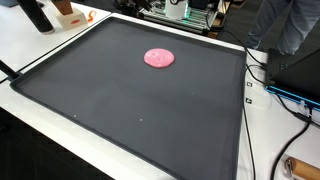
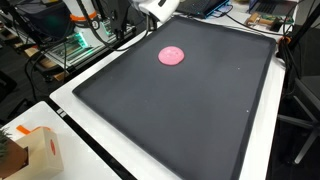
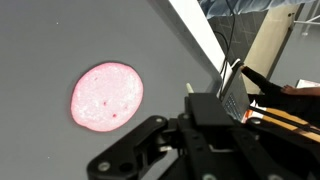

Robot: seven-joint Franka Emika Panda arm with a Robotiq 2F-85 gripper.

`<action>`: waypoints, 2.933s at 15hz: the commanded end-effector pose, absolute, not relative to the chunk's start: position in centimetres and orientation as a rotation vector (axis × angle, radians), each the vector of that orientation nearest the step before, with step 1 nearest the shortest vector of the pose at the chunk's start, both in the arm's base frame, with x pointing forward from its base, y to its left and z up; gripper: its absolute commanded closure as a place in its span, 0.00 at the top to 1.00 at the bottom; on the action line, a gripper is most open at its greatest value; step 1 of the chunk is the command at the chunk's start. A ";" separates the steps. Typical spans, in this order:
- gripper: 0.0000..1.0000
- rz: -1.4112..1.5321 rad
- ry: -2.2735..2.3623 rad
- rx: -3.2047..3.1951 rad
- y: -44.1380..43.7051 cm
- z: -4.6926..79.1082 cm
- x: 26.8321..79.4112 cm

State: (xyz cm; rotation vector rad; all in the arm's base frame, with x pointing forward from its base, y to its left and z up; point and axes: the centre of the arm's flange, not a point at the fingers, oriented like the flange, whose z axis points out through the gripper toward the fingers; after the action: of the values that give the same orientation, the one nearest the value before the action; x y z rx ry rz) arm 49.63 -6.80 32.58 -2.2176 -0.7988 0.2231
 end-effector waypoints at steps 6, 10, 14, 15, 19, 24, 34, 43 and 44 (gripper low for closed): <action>0.03 0.086 -0.782 -2.087 -10.7 28.6 51.8; 0.03 0.050 -0.760 -2.062 -12.1 27.1 52.2; 0.03 0.019 -0.748 -2.050 -13.1 25.3 52.5; 0.03 0.017 -0.738 -2.042 -13.3 24.9 52.5; 0.03 -0.015 -0.708 -2.054 -14.0 23.1 52.7; 0.03 -0.026 -0.670 -2.071 -14.3 21.5 53.1; 0.03 -0.030 -0.623 -2.139 -14.4 20.1 53.5; 0.03 -0.054 -0.624 -2.214 -13.1 21.2 54.1; 0.03 -0.058 -0.628 -2.220 -12.9 21.4 54.1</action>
State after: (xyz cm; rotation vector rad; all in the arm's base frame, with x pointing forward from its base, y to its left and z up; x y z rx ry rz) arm 54.42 -13.85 20.56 -2.1903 -0.6464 -0.0334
